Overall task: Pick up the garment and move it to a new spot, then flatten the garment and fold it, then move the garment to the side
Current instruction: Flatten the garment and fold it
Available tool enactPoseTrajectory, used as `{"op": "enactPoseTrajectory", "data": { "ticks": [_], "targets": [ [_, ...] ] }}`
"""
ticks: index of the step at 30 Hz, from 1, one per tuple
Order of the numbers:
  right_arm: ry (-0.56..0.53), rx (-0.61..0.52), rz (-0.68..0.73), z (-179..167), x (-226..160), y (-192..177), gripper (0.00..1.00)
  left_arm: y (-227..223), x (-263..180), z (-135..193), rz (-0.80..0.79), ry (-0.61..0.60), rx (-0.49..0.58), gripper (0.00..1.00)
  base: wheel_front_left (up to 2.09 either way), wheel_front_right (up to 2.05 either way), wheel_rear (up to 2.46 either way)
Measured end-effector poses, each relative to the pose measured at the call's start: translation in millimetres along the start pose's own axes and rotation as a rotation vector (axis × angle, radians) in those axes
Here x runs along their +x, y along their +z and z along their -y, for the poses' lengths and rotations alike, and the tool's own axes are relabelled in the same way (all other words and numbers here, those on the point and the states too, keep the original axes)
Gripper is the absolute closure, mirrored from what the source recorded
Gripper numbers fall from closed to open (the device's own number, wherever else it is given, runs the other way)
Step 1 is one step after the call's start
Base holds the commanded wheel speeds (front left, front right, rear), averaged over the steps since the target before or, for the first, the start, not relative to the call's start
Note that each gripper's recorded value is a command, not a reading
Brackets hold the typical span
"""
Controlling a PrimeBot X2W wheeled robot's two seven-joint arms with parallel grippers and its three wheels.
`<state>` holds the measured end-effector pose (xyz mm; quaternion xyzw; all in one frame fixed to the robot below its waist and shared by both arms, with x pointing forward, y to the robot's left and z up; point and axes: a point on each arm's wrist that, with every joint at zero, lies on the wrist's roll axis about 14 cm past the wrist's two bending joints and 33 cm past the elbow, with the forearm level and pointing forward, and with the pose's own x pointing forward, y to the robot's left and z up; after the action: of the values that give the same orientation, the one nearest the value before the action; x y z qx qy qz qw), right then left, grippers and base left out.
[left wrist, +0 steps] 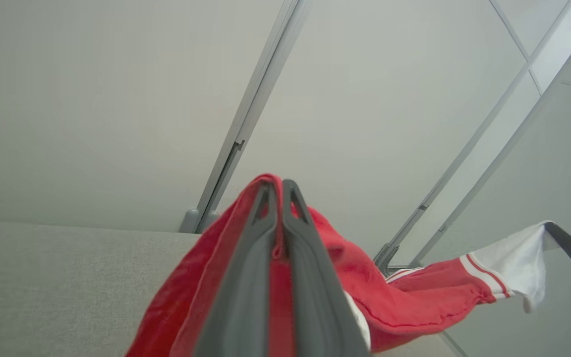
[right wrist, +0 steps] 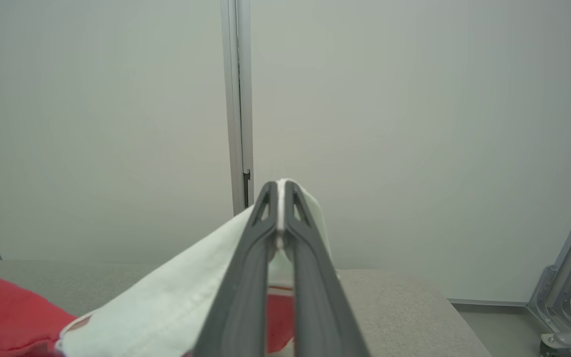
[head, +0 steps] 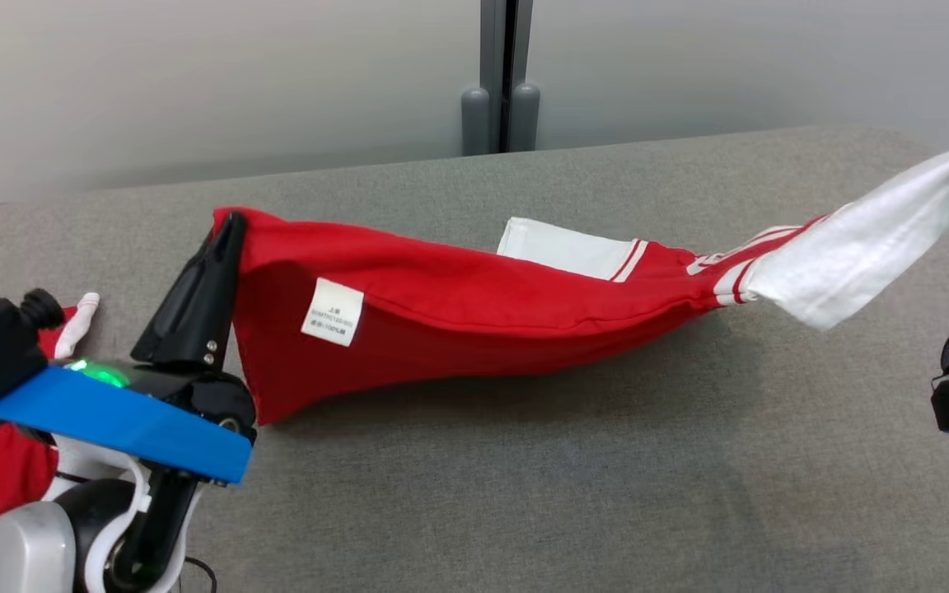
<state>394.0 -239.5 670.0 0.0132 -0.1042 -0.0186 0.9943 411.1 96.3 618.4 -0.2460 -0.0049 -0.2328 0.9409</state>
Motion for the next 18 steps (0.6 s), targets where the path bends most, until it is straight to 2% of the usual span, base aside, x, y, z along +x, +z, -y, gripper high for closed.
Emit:
{"op": "enactPoseTrajectory", "data": {
  "ticks": [3,7,10,12,15,18],
  "targets": [
    [0.003,-0.02,0.023,-1,7,10,1.0,7,11,2,-0.01,-0.03,-0.007,1.0,0.0,0.0,0.0],
    [0.025,-0.021,0.028,-4,31,11,1.0,8,35,-11,-0.039,-0.031,0.001,1.0,0.0,0.0,0.0],
    [0.039,-0.006,-0.043,-3,56,-13,1.0,-2,56,-34,-0.097,0.011,0.056,1.0,0.0,0.0,0.0],
    [0.043,-0.005,-0.104,-1,77,-34,1.0,-6,76,-48,-0.109,0.029,0.05,1.0,0.0,0.0,0.0],
    [0.051,-0.06,-0.184,3,112,-66,1.0,-21,106,-70,-0.146,0.059,0.057,1.0,0.0,0.0,0.0],
    [0.067,-0.074,-0.194,-1,148,-82,1.0,-25,132,-91,-0.157,0.094,0.087,1.0,0.0,0.0,0.0]
  ]
}}
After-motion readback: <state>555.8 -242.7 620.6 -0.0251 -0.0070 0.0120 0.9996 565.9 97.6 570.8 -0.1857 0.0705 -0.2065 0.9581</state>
